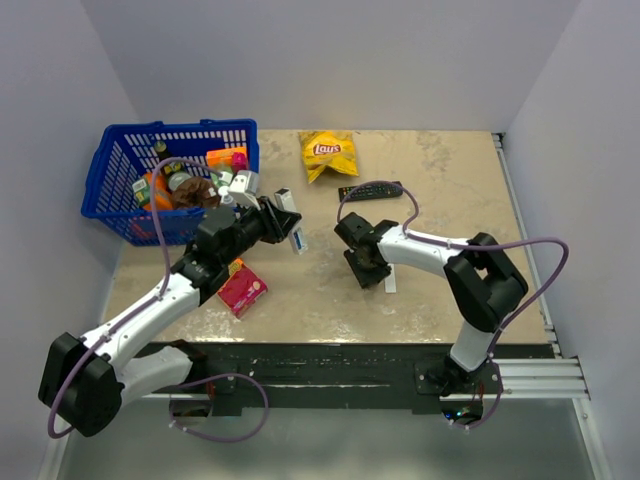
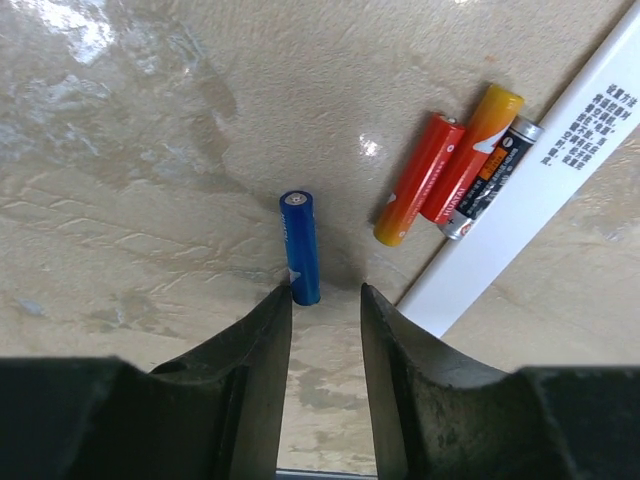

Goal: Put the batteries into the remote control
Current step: Adjust the battery at the center of the board, then pick up the battery from the center of the board, then load the battery into the remote control.

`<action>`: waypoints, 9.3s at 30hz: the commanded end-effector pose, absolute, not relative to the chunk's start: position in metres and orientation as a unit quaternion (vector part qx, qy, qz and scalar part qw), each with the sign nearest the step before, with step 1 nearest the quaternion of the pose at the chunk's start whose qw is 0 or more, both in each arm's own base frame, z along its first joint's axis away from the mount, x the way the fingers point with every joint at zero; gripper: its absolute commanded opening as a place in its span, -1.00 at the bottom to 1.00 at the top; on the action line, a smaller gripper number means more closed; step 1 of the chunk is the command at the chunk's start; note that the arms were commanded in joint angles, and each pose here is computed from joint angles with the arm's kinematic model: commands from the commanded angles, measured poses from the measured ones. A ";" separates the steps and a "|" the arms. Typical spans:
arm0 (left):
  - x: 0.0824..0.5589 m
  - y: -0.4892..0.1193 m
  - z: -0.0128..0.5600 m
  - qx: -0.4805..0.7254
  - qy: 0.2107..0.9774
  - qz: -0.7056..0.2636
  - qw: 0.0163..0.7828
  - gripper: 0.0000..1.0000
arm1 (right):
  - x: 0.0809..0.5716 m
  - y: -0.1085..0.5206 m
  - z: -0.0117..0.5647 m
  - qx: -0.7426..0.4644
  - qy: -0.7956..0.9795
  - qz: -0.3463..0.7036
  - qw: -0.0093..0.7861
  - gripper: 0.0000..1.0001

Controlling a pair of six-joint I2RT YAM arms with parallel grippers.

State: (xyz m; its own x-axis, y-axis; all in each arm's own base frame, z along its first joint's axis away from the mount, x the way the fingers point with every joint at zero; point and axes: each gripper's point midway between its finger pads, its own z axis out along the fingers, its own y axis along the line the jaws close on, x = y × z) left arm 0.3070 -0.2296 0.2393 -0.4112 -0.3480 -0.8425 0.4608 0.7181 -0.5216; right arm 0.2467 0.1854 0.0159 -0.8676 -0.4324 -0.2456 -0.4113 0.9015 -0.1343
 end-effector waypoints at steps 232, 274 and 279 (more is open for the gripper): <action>0.278 -0.202 0.302 0.049 0.704 -0.327 0.628 -1.00 | 0.241 0.218 0.011 -0.405 0.908 0.065 0.084 -0.42; 0.289 -0.219 0.311 0.014 0.666 -0.389 0.636 -1.00 | 0.235 0.272 0.161 -0.358 0.866 0.213 0.277 -1.00; 0.293 -0.231 0.316 0.019 0.653 -0.414 0.634 -1.00 | 0.238 0.272 0.209 -0.346 0.850 0.227 0.327 -1.00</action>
State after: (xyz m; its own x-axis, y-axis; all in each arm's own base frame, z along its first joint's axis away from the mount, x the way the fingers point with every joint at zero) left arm 0.2907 -0.2211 0.2835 -0.2568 -0.4148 -0.8729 0.4823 0.7277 -0.4877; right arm 0.2342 0.2619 0.1602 -0.5813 -0.5261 -0.6207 -0.7408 0.6577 0.1364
